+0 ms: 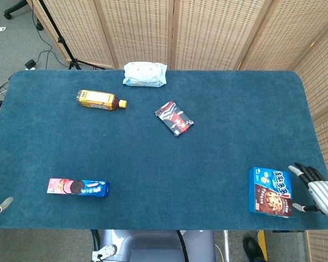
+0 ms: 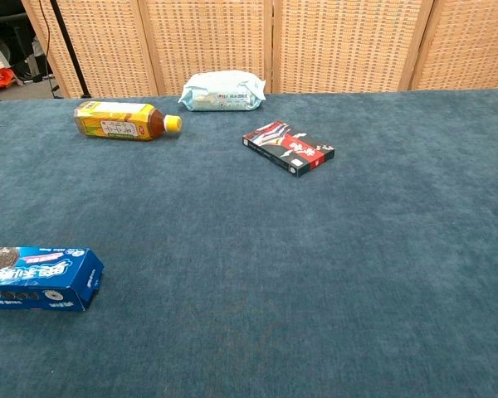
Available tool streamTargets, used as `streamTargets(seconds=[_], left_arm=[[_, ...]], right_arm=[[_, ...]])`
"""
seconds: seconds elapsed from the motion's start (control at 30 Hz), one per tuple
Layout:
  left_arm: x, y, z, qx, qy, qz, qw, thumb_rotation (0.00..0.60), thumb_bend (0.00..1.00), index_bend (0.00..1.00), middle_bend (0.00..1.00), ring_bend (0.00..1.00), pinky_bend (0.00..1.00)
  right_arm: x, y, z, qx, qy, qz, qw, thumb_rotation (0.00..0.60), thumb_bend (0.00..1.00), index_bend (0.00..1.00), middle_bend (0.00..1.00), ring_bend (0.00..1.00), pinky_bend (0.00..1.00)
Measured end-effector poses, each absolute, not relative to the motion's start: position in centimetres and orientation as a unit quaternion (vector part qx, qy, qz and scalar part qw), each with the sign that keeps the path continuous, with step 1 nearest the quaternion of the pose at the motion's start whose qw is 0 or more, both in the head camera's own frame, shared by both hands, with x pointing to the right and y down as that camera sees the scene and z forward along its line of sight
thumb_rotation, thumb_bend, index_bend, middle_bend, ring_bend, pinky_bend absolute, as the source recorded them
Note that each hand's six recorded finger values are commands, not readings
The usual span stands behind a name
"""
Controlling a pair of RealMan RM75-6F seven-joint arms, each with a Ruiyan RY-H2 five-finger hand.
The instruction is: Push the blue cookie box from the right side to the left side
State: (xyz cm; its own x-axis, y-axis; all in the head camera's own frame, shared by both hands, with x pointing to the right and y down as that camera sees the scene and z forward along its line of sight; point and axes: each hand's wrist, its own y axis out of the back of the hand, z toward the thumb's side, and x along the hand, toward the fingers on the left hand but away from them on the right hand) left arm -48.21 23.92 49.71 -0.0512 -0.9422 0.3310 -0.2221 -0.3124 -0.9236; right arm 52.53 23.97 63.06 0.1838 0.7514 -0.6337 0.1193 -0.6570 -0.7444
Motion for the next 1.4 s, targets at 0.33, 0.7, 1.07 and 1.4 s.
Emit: streamTargets(seconds=[0.33,0.7,1.07,1.4], left_arm=[[-48.2,23.9,49.9,-0.604,0.48,-0.543,0.331,0.6,0.0,0.0,0.0,0.0,0.0],[-48.4,23.8,49.8,-0.605,0.483,-0.542,0.327,0.6,0.0,0.0,0.0,0.0,0.0],[-48.6,23.7,49.9,-0.605,0.483,-0.543,0.324,0.6,0.0,0.0,0.0,0.0,0.0],[-48.5,23.5,50.2,-0.605,0.48,-0.548,0.322,0.6,0.0,0.0,0.0,0.0,0.0]], right_arm=[[49.0,22.8,63.7,-0.742,-0.307,0.529,0.274,0.6,0.0,0.0,0.0,0.0,0.0],[43.7,19.7,64.6,-0.748,-0.288,0.52,0.296,0.6,0.0,0.0,0.0,0.0,0.0],[39.8,16.5,65.9,-0.736,-0.282,0.522,0.325,0.6,0.0,0.0,0.0,0.0,0.0],[36.0,14.1,67.2,-0.735,-0.275,0.52,0.338,0.6,0.0,0.0,0.0,0.0,0.0]])
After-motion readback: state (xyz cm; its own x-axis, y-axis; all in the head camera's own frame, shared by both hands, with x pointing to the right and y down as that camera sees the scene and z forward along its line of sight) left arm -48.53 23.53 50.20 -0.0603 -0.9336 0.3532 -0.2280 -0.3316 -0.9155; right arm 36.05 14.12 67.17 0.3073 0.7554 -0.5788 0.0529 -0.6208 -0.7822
